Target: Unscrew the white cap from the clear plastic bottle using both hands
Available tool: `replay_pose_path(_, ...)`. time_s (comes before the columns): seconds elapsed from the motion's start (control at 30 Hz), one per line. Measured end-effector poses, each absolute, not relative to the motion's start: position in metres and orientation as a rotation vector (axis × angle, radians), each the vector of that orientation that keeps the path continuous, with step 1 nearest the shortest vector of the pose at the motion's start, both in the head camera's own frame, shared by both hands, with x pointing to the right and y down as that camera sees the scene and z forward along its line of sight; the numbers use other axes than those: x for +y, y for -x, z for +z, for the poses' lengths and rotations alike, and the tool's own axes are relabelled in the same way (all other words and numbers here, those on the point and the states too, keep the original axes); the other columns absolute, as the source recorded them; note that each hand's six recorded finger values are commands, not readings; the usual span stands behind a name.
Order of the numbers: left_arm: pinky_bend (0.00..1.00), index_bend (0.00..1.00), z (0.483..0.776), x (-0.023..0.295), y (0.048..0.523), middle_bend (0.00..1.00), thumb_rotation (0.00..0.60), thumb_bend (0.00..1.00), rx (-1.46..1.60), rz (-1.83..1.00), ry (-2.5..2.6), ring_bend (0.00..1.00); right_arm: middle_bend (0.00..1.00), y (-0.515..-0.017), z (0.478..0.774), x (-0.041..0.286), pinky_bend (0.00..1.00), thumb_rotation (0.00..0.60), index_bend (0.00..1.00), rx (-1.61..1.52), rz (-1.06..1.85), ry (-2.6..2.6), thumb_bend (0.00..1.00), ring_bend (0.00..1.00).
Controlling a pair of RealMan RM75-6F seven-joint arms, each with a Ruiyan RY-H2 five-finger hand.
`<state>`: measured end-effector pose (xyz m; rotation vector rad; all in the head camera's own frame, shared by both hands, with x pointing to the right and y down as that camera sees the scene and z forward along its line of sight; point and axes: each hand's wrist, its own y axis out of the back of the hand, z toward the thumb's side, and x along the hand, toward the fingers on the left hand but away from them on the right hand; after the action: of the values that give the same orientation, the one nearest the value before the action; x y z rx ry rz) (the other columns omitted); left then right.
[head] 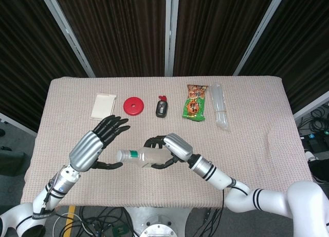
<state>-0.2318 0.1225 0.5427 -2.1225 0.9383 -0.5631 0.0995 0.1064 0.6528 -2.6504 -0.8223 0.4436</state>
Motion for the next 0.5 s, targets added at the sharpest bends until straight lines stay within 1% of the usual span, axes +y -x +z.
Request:
replay_pose_path(0.2,0.02,0.10,0.5486,0.1237,0.2379,0.04,0.600,0.00,0.946,-0.595,2.122,0.00,0.52,-0.1006,0.6514,0.1069,0.55,0.600,0.59,-0.823,0.438,2.653,0.33,0.42)
replay_pose_path(0.5,0.02,0.10,0.5431,0.1236,0.2321,0.04,0.600,0.00,0.953,-0.561,2.117,0.00,0.53,-0.0982,0.6546,0.1089,0.55,0.600,0.59,-0.805,0.452,2.659,0.33,0.42)
